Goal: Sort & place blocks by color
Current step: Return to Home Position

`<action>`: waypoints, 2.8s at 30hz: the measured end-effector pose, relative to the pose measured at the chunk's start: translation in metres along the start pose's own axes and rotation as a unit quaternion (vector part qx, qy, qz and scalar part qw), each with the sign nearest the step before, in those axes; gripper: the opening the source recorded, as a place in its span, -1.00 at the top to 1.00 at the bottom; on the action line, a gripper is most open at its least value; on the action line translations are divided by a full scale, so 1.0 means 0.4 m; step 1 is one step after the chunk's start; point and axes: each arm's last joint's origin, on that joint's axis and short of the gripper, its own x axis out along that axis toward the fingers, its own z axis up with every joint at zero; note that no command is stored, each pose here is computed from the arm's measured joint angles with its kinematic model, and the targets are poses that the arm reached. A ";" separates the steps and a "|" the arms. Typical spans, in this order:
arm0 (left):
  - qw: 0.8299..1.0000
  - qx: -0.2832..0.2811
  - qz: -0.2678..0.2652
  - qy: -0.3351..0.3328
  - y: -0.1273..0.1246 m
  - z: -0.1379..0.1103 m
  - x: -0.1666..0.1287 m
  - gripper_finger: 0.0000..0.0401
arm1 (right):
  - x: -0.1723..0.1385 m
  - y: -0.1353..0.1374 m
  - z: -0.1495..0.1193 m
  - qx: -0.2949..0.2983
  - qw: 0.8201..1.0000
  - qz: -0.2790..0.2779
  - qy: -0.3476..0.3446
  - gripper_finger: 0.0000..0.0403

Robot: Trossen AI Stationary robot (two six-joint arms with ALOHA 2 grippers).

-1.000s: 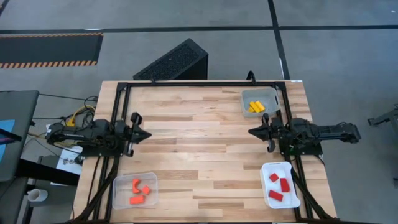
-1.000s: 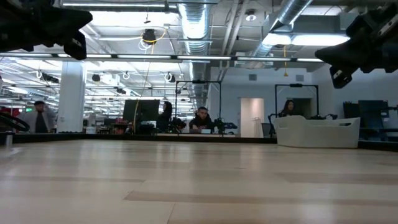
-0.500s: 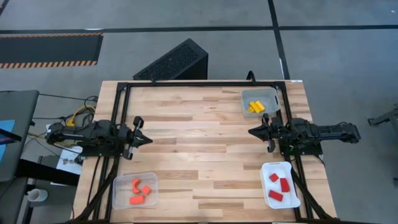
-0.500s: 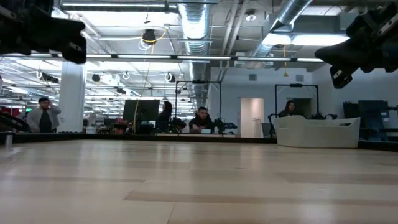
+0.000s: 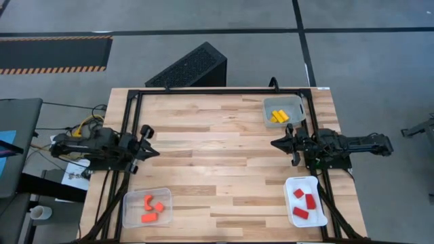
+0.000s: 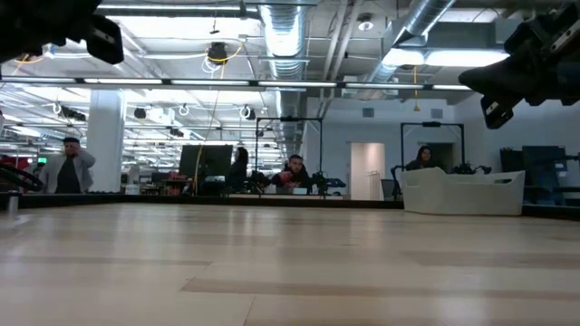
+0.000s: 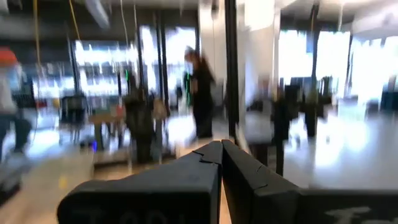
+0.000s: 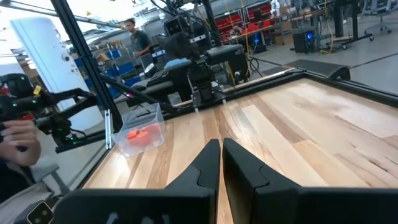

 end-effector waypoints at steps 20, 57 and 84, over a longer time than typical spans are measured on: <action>0.996 -0.015 0.017 0.081 0.003 -0.101 0.006 1.00 | 0.000 0.000 -0.001 0.000 1.000 -0.001 0.001 0.79; 0.989 -0.041 0.107 0.093 0.014 -0.106 0.003 1.00 | 0.000 0.000 -0.001 0.000 1.000 -0.001 0.001 0.79; 0.989 -0.042 0.106 0.093 0.014 -0.106 0.003 1.00 | 0.000 0.000 -0.001 0.000 1.000 -0.001 0.001 0.79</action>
